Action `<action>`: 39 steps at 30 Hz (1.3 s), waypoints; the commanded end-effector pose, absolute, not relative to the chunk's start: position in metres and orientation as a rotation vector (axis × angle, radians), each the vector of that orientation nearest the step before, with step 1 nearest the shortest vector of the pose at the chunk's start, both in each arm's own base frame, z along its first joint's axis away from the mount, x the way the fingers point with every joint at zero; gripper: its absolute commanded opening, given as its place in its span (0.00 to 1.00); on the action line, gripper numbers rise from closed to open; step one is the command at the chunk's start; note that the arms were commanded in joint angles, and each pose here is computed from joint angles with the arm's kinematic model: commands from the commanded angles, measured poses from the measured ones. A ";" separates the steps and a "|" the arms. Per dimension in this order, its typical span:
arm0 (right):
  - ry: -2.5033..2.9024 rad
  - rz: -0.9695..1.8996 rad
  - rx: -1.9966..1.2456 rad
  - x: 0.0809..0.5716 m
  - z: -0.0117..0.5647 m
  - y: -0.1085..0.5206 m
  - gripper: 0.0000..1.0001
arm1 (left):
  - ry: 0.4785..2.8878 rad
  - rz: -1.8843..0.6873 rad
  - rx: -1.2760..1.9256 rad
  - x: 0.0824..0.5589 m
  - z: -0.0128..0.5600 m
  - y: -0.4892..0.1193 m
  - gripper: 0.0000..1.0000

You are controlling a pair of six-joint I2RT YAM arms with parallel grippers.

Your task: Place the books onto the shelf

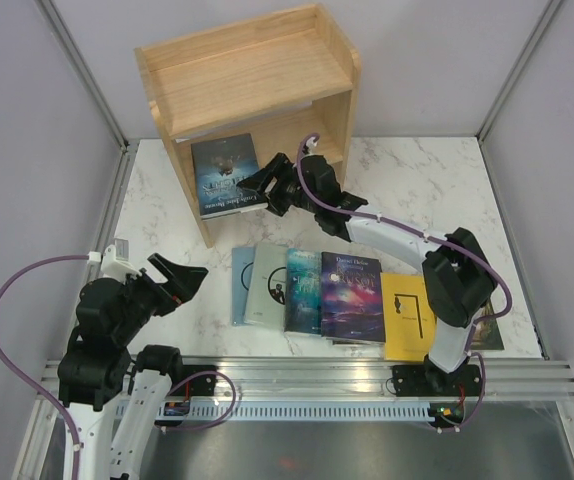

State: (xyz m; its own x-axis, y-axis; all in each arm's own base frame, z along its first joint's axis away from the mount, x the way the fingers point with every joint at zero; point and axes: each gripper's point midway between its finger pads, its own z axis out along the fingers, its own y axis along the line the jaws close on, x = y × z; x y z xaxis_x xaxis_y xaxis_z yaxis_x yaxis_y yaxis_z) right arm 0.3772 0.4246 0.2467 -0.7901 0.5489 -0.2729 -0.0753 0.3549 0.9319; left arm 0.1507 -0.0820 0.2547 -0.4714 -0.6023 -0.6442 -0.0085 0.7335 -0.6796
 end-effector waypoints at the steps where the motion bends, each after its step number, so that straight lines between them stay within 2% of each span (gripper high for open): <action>1: 2.064 1.470 0.312 0.365 0.276 0.422 0.72 | 1.972 -0.764 -0.411 0.147 0.251 -0.086 1.00; 7: 2.099 1.443 0.332 0.357 0.268 0.409 0.67 | 1.979 -0.766 -0.415 0.148 0.249 -0.086 1.00; 10: 2.099 1.446 0.341 0.352 0.271 0.403 0.61 | 1.987 -0.764 -0.418 0.149 0.246 -0.086 1.00; 18: 2.128 1.435 0.349 0.346 0.267 0.398 0.57 | 1.996 -0.766 -0.424 0.149 0.241 -0.086 1.00; 20: 2.131 1.437 0.349 0.347 0.266 0.399 0.51 | 2.003 -0.763 -0.428 0.150 0.239 -0.086 1.00; 22: 2.138 1.437 0.346 0.350 0.263 0.403 0.45 | 2.007 -0.761 -0.431 0.151 0.238 -0.086 1.00; 30: 2.126 1.461 0.360 0.374 0.266 0.421 0.33 | 2.021 -0.728 -0.430 0.154 0.233 -0.083 1.00; 39: 2.083 1.489 0.383 0.403 0.278 0.429 0.27 | 2.029 -0.716 -0.435 0.159 0.232 -0.082 1.00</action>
